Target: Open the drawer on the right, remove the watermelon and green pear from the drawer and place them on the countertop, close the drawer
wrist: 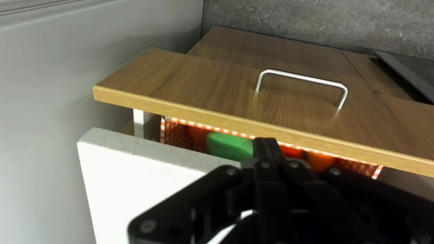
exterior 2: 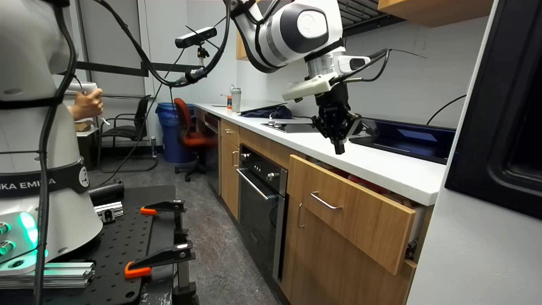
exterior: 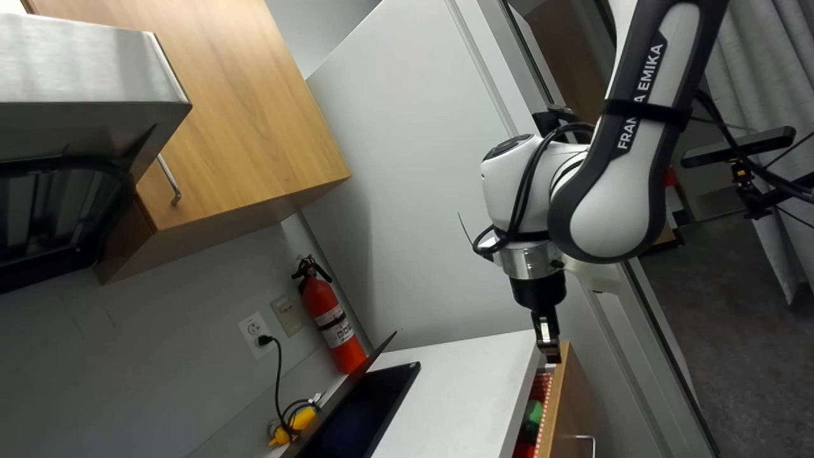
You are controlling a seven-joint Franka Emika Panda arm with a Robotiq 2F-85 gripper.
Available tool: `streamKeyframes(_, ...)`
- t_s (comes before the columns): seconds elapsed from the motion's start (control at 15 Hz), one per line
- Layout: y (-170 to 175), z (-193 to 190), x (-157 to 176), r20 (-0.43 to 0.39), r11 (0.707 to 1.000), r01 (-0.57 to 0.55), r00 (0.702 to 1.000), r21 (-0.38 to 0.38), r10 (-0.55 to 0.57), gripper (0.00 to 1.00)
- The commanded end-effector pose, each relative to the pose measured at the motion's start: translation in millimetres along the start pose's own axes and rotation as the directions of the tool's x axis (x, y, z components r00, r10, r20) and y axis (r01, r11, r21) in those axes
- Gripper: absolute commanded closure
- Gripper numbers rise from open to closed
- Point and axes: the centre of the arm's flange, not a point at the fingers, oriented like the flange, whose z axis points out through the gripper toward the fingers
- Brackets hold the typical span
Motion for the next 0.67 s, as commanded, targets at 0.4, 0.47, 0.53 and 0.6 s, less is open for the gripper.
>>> streamKeyframes(0.4, 17, 45, 25, -0.001, 0.999, -0.024, 1.0, -0.041, 0.024, 1.0)
streamKeyframes(0.47, 18, 48, 26, 0.001, 0.999, -0.026, 1.0, -0.041, 0.026, 1.0)
streamKeyframes(0.53, 18, 52, 28, 0.001, 0.999, -0.026, 1.0, -0.042, 0.027, 1.0)
streamKeyframes(0.6, 17, 55, 30, 0.003, 0.999, -0.027, 1.0, -0.042, 0.028, 1.0)
